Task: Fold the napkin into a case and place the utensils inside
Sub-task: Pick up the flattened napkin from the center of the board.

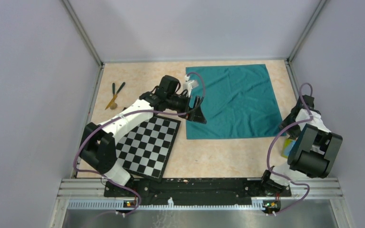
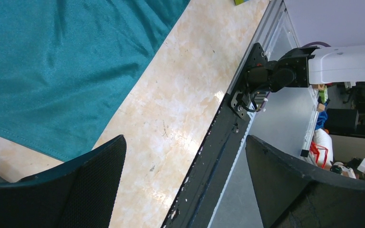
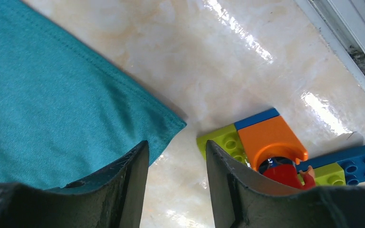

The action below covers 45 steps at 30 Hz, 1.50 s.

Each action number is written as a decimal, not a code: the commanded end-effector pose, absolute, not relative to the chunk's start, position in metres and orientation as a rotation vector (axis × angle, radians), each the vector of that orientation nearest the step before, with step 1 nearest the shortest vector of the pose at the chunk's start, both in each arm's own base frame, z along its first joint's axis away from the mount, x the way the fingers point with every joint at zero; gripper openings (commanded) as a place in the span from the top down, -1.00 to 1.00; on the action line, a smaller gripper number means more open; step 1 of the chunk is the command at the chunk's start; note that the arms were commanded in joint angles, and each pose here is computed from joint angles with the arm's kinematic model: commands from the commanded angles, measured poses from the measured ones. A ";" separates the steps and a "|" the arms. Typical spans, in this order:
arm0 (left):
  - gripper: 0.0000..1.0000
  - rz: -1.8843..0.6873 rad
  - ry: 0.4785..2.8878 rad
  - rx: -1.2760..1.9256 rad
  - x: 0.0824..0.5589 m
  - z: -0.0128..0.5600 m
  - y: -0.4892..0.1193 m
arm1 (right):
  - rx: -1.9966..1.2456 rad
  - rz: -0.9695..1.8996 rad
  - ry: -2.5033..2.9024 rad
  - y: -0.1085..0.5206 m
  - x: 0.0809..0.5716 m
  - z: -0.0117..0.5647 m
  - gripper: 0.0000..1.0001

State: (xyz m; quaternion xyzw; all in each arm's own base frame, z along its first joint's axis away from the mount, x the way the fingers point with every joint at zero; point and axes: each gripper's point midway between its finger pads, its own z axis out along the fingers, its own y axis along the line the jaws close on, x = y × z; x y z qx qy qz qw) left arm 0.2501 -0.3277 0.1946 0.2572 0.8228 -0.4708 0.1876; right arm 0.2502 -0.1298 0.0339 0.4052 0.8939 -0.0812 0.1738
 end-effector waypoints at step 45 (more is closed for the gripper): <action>-0.98 -1.291 2.276 0.733 0.258 0.191 -0.326 | 0.997 0.151 2.550 -0.076 0.272 0.047 1.00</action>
